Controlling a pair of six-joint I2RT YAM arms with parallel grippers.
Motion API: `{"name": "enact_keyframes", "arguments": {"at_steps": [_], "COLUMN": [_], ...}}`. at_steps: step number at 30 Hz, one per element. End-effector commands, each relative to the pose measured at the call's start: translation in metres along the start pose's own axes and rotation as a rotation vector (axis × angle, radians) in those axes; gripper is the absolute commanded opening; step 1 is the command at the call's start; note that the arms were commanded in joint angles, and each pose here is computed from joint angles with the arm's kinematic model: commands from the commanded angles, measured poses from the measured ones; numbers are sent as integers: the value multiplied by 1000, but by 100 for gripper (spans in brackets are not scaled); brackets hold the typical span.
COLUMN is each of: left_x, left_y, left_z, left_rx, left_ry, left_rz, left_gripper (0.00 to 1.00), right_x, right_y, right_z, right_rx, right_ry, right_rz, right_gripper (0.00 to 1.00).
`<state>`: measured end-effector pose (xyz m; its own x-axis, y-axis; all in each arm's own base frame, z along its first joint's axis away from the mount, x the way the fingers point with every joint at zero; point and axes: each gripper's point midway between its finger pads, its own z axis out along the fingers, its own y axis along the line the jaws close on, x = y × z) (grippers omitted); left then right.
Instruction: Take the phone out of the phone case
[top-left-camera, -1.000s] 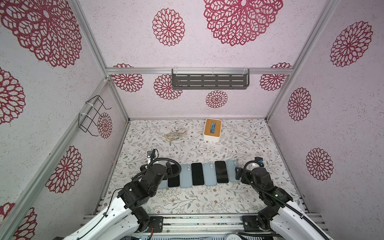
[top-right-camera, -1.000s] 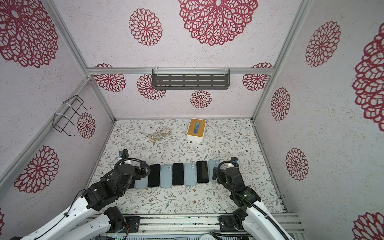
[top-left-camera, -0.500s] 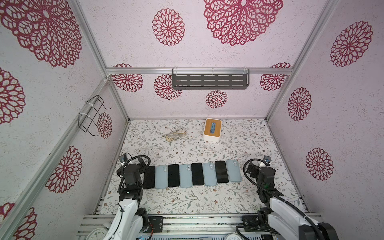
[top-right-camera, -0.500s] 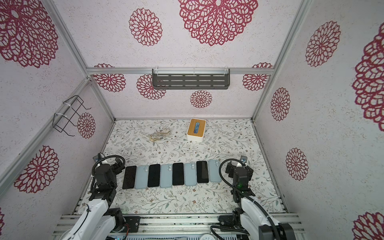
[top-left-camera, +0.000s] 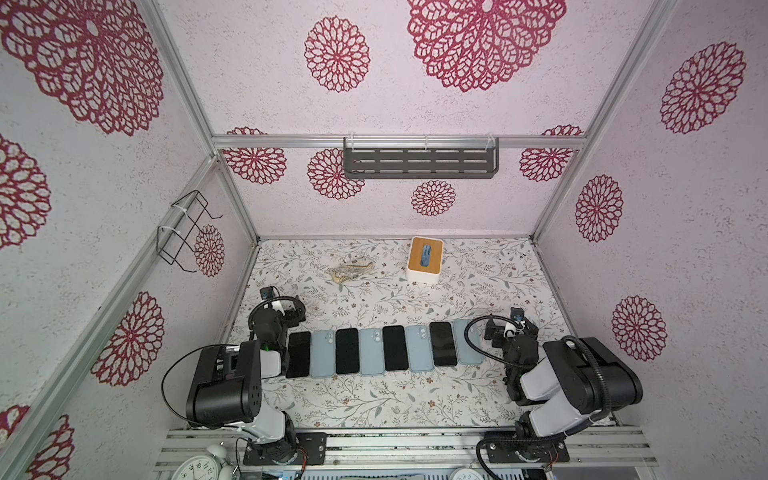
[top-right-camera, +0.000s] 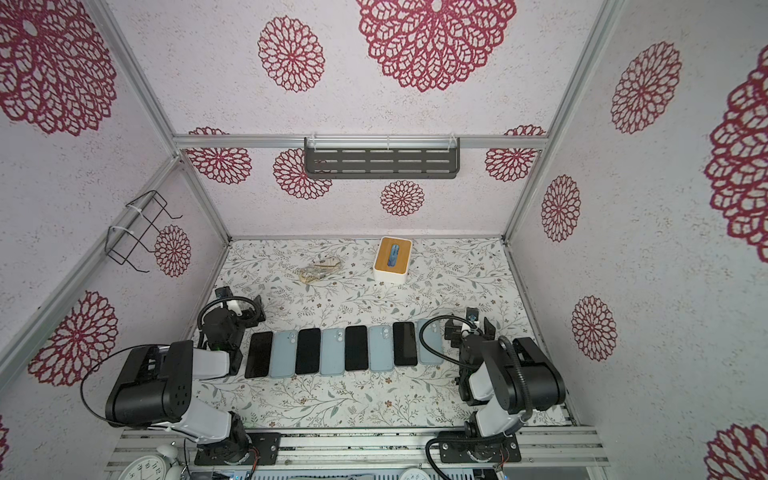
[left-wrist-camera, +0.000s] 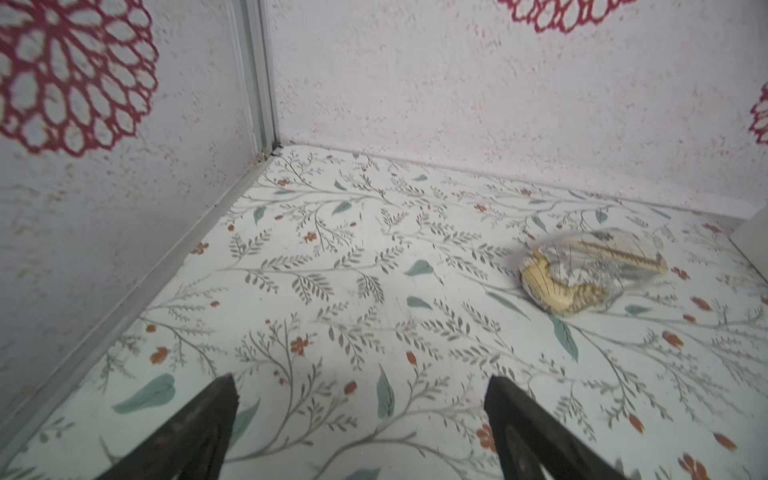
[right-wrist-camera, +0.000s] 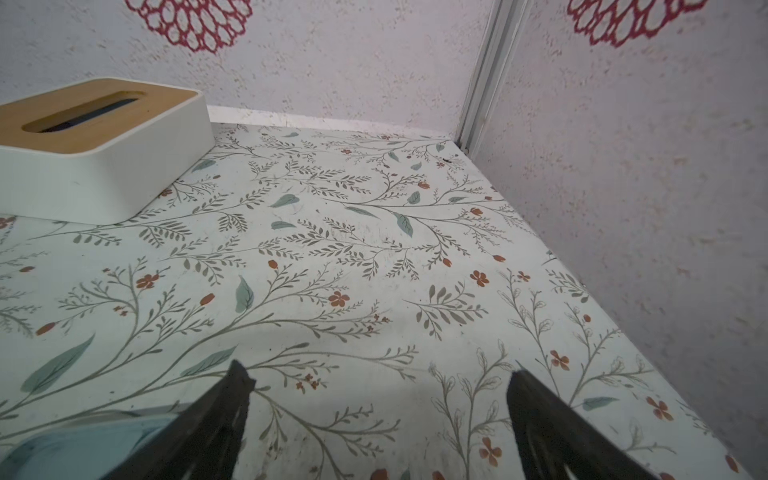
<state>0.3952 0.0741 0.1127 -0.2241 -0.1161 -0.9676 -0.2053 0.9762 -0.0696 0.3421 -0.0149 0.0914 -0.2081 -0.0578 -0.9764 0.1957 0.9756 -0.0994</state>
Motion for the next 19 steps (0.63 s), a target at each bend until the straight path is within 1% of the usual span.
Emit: {"name": "enact_keyframes", "arguments": {"at_steps": [1,3,4,5,10,19], "left_x": [-9,-11,-9,-9,-11,-10], "left_y": [-2,-1,-2,-2,-2,-2], "left_z": [6,8,8,7,7,6], "left_rx": [26,10,10,9,8,10], "left_ry": [0,-10,-1,4,-9,-9], "left_rz": [-16,-6,-4,-4,-1,-1], "left_gripper": [97,97,97,97,97,97], "right_x": [-25,-28,-27,-29,-29,-29], "right_y": [-28,-30,-29,-29,-29,-28], "right_z": [27,26,26,25,24,24], "right_rx": [133,126,122,124,152,147], "right_ry": [2,-29,-14,-33,-30,-28], "right_rz": [118,116,121,115,99,102], "right_gripper": [99,99,99,99,99,99]}}
